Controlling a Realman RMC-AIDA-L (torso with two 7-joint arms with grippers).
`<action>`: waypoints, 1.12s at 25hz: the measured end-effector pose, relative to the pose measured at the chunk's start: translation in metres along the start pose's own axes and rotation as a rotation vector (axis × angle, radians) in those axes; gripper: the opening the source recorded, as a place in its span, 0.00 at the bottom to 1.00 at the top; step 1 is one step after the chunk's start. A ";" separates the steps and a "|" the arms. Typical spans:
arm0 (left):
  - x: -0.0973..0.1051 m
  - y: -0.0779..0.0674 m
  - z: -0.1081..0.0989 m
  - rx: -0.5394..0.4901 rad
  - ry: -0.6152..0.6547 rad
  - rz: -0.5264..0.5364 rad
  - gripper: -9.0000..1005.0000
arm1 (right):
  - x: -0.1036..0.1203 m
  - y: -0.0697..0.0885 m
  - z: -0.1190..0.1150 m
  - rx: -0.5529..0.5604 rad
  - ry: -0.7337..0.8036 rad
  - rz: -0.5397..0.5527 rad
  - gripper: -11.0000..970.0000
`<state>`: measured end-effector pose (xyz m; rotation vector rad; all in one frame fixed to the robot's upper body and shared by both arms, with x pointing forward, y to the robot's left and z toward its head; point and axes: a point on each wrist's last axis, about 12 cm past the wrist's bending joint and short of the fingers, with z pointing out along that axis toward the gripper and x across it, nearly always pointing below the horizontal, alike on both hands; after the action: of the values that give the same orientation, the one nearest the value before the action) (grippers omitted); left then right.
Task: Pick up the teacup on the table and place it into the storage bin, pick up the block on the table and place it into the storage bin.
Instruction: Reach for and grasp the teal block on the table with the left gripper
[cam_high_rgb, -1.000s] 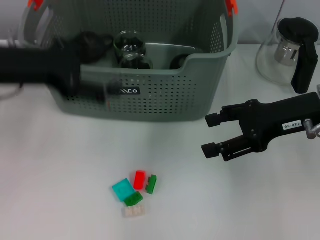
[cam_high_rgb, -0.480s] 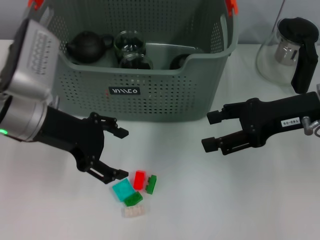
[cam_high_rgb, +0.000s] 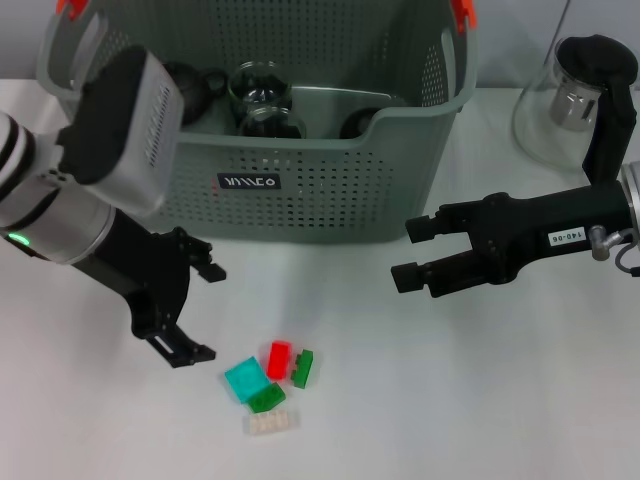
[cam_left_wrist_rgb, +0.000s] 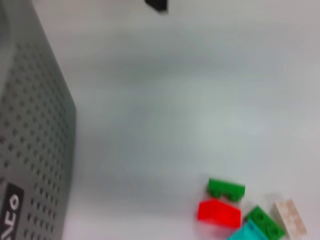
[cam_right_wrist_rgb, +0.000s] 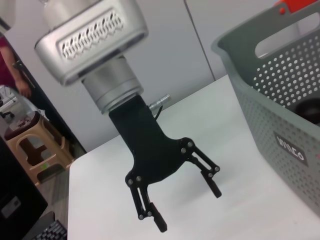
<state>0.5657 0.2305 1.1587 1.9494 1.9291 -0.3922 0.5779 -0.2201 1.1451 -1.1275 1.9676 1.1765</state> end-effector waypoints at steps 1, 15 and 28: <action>-0.003 -0.001 0.001 0.004 0.032 0.009 0.94 | 0.000 0.000 0.000 0.003 -0.004 0.001 0.97; -0.031 -0.006 0.025 0.049 0.166 0.155 0.93 | 0.002 -0.004 -0.001 0.018 -0.033 0.017 0.97; -0.037 -0.010 0.040 0.093 0.178 0.191 0.93 | 0.003 -0.003 -0.001 0.019 -0.044 0.021 0.97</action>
<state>0.5574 0.1800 1.1387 2.2743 1.8353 -0.2678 0.5794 -0.2227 1.1416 -1.0656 1.9578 1.1806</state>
